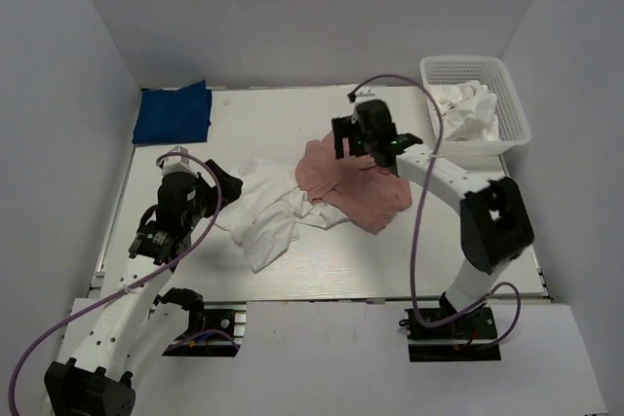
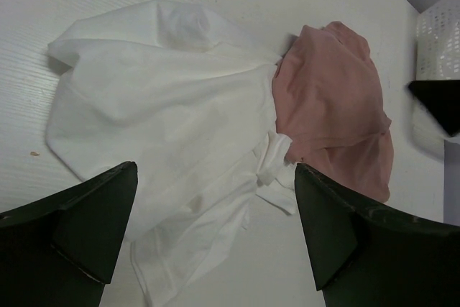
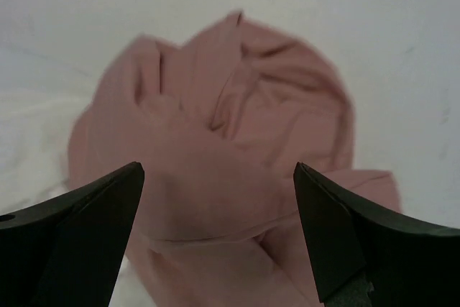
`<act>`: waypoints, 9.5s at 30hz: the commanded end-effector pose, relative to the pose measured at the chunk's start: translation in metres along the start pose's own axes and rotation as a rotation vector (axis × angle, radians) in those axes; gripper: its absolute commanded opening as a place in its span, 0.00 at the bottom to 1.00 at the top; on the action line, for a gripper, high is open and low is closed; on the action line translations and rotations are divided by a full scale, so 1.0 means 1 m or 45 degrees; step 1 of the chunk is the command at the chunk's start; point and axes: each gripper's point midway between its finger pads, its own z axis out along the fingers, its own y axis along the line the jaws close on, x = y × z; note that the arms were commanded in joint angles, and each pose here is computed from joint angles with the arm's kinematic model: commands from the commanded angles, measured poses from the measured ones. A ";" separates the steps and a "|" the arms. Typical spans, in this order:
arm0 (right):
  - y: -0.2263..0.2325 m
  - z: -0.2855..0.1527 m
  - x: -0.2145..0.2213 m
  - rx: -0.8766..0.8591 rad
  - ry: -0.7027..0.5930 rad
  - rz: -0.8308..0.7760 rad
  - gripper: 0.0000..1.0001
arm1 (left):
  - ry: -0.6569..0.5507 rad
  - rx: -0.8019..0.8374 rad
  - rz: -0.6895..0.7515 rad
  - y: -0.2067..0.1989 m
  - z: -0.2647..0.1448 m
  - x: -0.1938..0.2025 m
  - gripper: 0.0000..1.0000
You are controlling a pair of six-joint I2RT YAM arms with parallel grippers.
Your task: Fold and stack the t-shirts
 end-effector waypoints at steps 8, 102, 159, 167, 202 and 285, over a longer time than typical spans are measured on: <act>0.032 0.044 0.098 0.010 0.362 0.017 0.22 | 0.020 0.002 -0.022 0.004 -0.005 0.008 1.00; 0.009 0.061 0.115 0.020 0.306 0.122 0.83 | 0.364 -0.611 -0.257 0.114 0.117 0.088 0.00; -0.074 -0.083 0.032 0.353 0.028 0.312 0.53 | 0.196 -0.326 -0.256 0.035 0.055 0.000 0.54; -0.052 -0.064 0.062 0.227 0.218 0.343 0.90 | 0.396 -0.316 -0.084 0.034 0.065 0.025 1.00; -0.074 0.089 0.057 0.254 0.395 0.314 0.90 | 0.825 -0.199 0.114 0.022 0.033 0.132 1.00; -0.111 -0.097 0.190 0.487 0.606 0.414 0.88 | 0.317 -0.012 0.507 -0.012 0.121 -0.021 0.99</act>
